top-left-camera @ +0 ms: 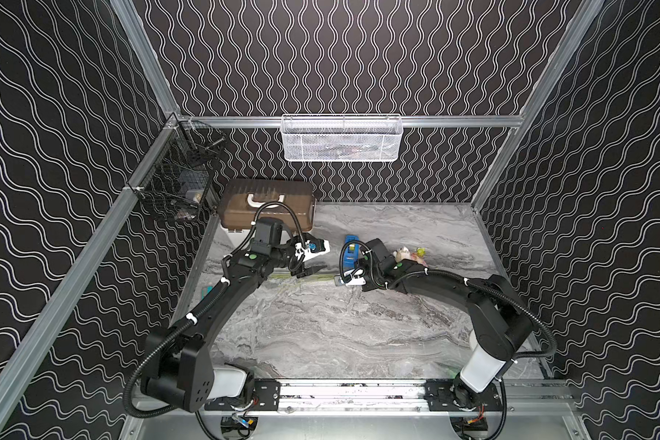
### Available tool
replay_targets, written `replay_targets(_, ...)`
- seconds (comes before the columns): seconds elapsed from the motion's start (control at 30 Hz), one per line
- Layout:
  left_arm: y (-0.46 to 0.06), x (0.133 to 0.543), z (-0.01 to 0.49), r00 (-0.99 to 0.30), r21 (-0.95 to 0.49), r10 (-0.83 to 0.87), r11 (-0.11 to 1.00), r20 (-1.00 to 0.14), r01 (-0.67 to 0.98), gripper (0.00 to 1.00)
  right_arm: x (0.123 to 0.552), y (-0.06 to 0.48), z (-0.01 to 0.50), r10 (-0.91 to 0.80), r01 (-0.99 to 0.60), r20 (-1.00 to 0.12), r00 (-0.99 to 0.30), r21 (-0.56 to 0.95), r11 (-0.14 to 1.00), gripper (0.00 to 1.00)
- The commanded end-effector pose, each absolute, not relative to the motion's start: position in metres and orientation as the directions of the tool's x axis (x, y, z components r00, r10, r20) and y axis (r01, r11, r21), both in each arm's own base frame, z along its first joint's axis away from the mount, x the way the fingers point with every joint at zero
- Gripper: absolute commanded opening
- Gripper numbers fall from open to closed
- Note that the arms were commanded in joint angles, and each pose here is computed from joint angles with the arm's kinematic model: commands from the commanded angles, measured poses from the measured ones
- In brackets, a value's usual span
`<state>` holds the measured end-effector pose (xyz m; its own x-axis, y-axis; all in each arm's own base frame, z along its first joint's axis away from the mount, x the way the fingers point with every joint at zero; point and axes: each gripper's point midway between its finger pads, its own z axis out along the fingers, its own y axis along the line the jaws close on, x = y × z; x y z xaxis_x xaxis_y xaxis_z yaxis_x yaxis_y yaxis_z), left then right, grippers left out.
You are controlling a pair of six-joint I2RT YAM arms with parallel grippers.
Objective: Wrap bouquets with tape
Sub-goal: Wrap the tape around the bouquet.
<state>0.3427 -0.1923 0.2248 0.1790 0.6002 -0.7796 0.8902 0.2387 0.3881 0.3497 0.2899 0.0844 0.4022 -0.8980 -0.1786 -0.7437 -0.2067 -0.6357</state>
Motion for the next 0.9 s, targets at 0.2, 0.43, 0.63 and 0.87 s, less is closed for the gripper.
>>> replay_targets(0.2, -0.214, 0.325, 0.171, 0.039, 0.147, 0.654, 0.111, -0.755, 0.983, 0.74, 0.365, 0.295, 0.120, -0.869, -0.480, -0.043, 0.493, -0.846, -0.231, 0.00)
replay_targets(0.43, -0.228, 0.334, 0.141, -0.017, 0.046, 0.721, 0.068, -0.693, 0.997, 0.77, 0.362, 0.301, 0.130, -0.825, -0.311, 0.036, 0.563, -0.916, -0.252, 0.00)
replay_targets(0.63, -0.235, 0.329, 0.124, -0.062, -0.047, 0.737, 0.041, -0.673, 0.998, 0.78, 0.366, 0.305, 0.131, -0.818, -0.250, 0.074, 0.570, -0.933, -0.259, 0.00)
replay_targets(0.87, -0.233, 0.348, 0.106, -0.094, -0.025, 0.767, 0.101, -0.635, 0.995, 0.79, 0.362, 0.309, 0.138, -0.800, -0.206, 0.072, 0.596, -0.949, -0.238, 0.00)
